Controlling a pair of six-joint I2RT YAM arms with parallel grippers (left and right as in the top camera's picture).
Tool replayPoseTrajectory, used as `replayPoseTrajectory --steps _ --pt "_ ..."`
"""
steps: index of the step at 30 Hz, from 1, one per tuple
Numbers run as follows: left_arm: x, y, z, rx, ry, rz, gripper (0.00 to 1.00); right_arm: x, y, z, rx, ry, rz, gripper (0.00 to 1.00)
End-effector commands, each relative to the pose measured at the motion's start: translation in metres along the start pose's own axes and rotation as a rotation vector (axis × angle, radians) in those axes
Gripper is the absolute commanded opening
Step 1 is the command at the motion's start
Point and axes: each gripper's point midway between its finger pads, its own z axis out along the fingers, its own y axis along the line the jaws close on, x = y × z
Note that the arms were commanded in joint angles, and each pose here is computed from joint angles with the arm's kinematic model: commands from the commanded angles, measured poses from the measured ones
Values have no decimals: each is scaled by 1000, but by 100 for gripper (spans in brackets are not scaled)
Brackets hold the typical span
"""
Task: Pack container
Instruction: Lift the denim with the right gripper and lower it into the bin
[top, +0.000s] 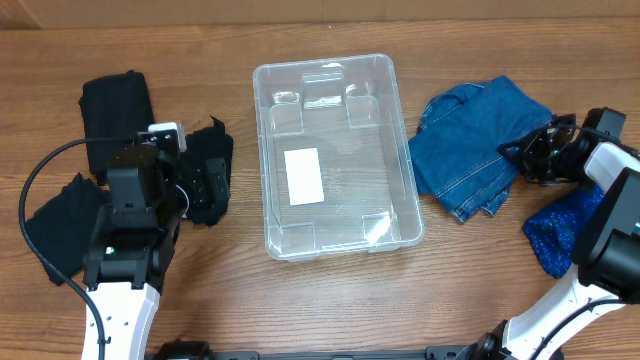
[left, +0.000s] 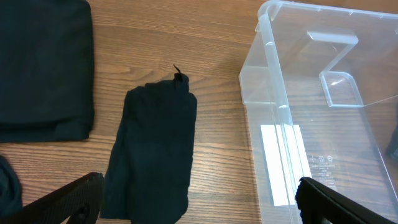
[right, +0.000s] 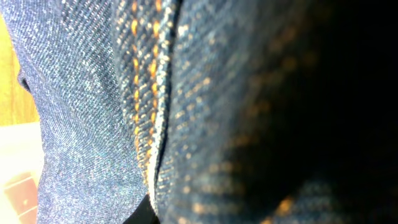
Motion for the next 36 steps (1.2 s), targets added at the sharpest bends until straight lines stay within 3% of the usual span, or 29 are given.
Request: replayPoseTrajectory --steps 1,8,14,20,26,32,36 --pt "-10 -5 -4 12 -22 -8 100 -11 25 -3 -22 9 -38 4" --pt "-12 -4 -4 10 -30 -7 100 -66 129 -103 -135 -190 -221 4" --pt "-12 -4 -4 9 -30 -7 100 -56 228 -199 -332 -324 -453 4" --pt "-14 4 -4 -42 -38 -8 100 -2 288 -256 -433 -361 -638 4" --pt "-14 4 -4 -41 -38 -8 100 100 349 -280 -595 -243 -819 4" --pt "-14 4 -4 -42 -38 -8 100 182 383 -275 -689 -79 -926 4" --pt "-14 4 -4 -41 -39 -8 100 209 377 -237 -593 41 -906 4"
